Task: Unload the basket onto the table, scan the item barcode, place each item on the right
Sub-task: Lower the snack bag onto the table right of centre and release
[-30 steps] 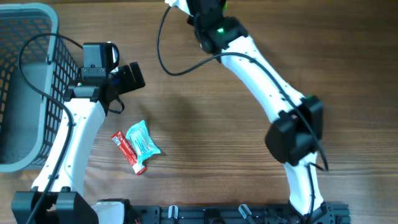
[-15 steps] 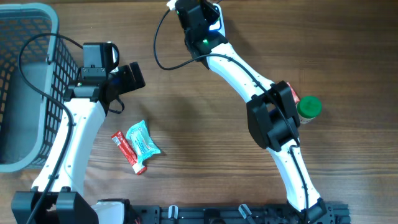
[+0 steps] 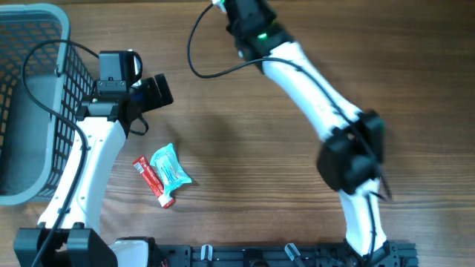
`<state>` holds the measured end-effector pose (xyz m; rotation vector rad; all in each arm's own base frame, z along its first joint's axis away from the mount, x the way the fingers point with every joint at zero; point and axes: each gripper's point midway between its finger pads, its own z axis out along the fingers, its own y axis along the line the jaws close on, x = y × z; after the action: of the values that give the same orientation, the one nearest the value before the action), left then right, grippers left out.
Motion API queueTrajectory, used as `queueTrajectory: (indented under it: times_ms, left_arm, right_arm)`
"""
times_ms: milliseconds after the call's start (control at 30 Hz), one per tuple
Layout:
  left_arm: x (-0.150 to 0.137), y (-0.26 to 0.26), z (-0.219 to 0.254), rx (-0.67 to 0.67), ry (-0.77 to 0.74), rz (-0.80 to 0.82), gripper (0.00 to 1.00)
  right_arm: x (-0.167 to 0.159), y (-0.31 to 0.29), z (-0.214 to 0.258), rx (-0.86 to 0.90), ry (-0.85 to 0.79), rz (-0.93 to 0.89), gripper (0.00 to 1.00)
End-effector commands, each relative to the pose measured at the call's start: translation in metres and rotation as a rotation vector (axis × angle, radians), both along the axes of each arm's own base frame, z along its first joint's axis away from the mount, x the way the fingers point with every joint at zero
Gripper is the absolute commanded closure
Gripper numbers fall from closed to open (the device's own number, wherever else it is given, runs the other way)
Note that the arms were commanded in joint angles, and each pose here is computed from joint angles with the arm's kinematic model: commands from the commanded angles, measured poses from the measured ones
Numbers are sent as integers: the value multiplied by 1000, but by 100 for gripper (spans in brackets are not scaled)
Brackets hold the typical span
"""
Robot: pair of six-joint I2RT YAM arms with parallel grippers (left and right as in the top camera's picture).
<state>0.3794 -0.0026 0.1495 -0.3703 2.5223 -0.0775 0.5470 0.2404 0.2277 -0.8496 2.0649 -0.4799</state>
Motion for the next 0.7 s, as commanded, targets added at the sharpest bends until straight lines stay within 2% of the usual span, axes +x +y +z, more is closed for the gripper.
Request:
queueTrajectory:
  times_ms: [0, 33, 67, 100, 233, 300, 367, 400, 467, 533, 633, 667]
  left_arm:
    - [1, 4, -1, 22, 3, -4, 0]
    - [1, 4, -1, 22, 3, -4, 0]
    - [1, 4, -1, 22, 3, -4, 0]
    - [1, 4, -1, 22, 3, -4, 0]
    - [1, 4, -1, 22, 3, -4, 0]
    - [1, 4, -1, 22, 3, -4, 0]
    - [1, 4, -1, 22, 3, -4, 0]
    - [1, 4, -1, 22, 3, -4, 0]
    - [1, 4, -1, 22, 3, -4, 0]
    - [1, 4, -1, 22, 3, -4, 0]
    - [1, 4, -1, 22, 3, -4, 0]
    - [1, 4, -1, 22, 3, -4, 0]
  right_arm:
    - [-63, -20, 45, 215, 195, 70, 96]
    - [-92, -30, 22, 223, 371, 102, 96]
    - [-137, -47, -11, 234, 649, 141, 96]
    - [-161, -56, -26, 254, 791, 149, 95]
    - [-215, -92, -109, 210, 1102, 47, 95]
    - [-224, -110, -141, 115, 1125, 9, 91]
    - [-223, -134, -164, -10, 1096, -48, 90]
    - [-221, -140, -171, -41, 1078, -60, 85]
    - [-213, -139, -177, -27, 1039, -83, 43]
    - [-199, -144, -177, -32, 970, -140, 27]
    - [-177, -169, -168, -114, 827, -314, 26]
    - [-166, -168, -164, -78, 768, -363, 25]
